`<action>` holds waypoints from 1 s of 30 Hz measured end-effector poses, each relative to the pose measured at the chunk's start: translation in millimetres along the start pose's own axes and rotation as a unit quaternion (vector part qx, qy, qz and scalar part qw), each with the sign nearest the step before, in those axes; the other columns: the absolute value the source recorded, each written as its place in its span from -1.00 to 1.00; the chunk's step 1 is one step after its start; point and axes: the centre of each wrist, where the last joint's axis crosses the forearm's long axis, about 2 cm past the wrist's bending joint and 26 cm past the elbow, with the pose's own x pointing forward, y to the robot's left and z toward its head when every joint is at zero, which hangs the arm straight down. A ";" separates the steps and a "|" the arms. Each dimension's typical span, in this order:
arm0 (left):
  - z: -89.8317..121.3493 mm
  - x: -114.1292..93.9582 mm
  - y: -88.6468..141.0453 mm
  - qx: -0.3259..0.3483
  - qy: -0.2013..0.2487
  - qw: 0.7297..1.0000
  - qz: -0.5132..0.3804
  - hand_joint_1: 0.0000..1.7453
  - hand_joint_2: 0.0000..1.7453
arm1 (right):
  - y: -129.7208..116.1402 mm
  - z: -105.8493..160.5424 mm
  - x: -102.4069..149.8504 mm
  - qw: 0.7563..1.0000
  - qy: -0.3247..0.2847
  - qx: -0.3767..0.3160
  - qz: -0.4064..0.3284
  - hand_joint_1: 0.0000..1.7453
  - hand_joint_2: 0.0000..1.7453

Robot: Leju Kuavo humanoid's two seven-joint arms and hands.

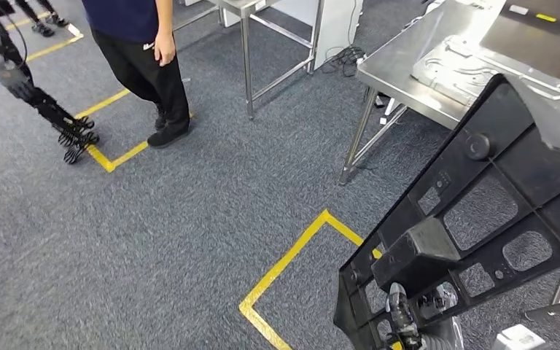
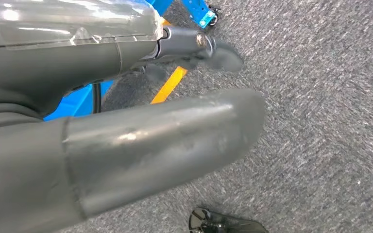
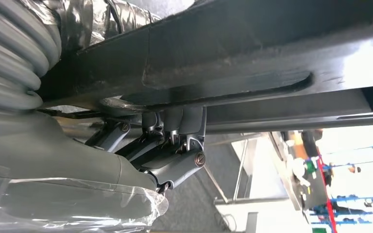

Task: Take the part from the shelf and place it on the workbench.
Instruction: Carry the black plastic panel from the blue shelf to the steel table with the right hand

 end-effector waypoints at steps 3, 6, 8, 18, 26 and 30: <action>-0.6 1.1 -0.4 0.000 -0.001 1.000 0.000 -1.00 -1.00 | -0.1 0.6 0.0 1.000 0.001 -0.001 0.000 1.00 1.00; 0.5 -1.0 0.4 0.001 0.001 1.000 0.000 -1.00 -1.00 | -0.5 -0.9 0.1 1.000 0.000 0.000 0.001 1.00 1.00; 0.7 -1.4 0.7 0.001 0.002 1.000 0.000 -1.00 -1.00 | -1.2 -0.7 0.0 1.000 0.001 -0.001 0.003 1.00 1.00; -5.9 10.1 -0.1 0.017 -0.013 1.000 0.005 -1.00 -1.00 | -0.5 -1.7 0.0 1.000 0.006 0.002 0.003 1.00 1.00; -1.4 3.0 -3.3 0.020 -0.017 1.000 0.000 -1.00 -1.00 | 2.4 -2.3 -0.8 1.000 0.006 -0.008 -0.001 1.00 1.00; 2.3 -4.2 -1.5 0.013 -0.015 1.000 0.000 -1.00 -1.00 | 1.1 0.3 -0.7 1.000 0.005 -0.010 0.001 1.00 1.00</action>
